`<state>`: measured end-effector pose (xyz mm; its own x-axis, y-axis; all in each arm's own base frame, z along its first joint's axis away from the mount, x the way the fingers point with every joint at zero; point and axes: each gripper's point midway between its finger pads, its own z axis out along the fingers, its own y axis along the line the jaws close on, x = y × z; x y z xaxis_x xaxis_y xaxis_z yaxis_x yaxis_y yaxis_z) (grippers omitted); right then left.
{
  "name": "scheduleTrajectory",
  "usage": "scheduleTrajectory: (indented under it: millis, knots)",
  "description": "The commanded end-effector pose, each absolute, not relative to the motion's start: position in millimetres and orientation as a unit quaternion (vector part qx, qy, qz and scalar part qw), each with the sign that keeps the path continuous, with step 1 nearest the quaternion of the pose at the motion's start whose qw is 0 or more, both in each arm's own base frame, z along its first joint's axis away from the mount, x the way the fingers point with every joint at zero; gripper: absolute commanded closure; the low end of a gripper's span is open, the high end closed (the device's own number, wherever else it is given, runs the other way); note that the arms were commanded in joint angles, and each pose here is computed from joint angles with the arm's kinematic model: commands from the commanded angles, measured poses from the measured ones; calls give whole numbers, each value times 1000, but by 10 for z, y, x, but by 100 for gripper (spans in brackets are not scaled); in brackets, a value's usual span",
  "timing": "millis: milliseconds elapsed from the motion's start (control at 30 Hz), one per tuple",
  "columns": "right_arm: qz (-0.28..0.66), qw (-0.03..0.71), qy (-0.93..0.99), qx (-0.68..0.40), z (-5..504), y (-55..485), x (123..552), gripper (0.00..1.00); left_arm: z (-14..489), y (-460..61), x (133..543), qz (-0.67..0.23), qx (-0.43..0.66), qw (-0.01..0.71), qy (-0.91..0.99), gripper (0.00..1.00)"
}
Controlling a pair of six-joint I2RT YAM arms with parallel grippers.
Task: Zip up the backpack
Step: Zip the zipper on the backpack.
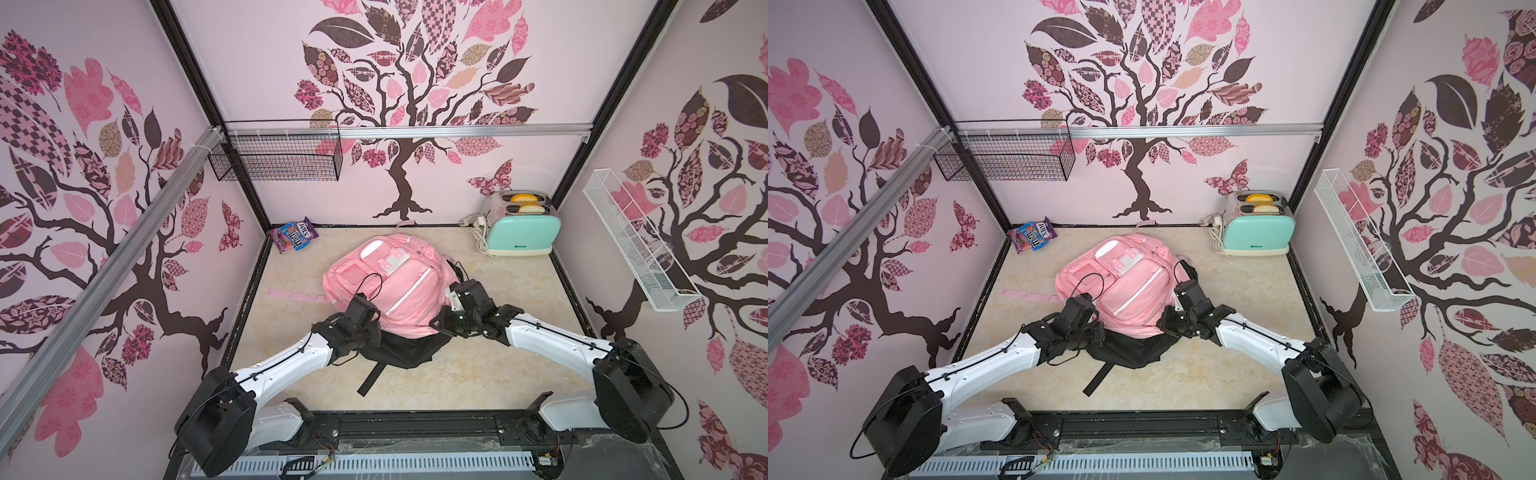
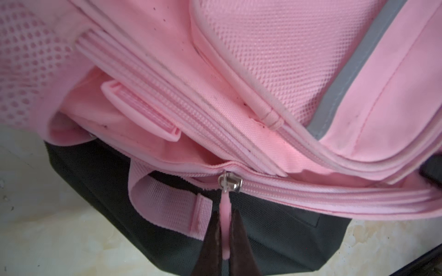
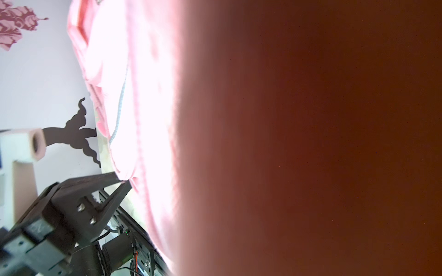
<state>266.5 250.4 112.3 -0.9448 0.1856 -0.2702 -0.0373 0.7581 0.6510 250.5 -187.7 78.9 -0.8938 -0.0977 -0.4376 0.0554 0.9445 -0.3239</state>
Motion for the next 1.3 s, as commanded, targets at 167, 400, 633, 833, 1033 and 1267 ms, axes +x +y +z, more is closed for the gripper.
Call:
scheduleTrajectory:
  millis: [167, 400, 633, 833, 1033, 1267]
  knots:
    - [351, 133, 927, -20, 1171, 2315, 2695, 100, 695, -1253, 2705, -68, -82, 228, 968, 100]
    - [320, 126, 939, -10, 1044, 2136, 2783, 100, 876, -985, 2788, -4, -102, 251, 963, 100]
    - [299, 123, 946, 8, 959, 2028, 2825, 100, 950, -505, 2814, 72, -156, 250, 953, 100]
    - [301, 122, 946, 15, 963, 1993, 2841, 100, 848, -437, 2805, 55, -177, 237, 954, 100]
    - [275, 130, 952, 29, 950, 1885, 2872, 100, 909, -318, 2796, 87, -185, 244, 948, 100]
    - [312, 130, 941, 30, 1045, 1975, 2909, 93, 951, -436, 2902, 55, -189, 252, 948, 68]
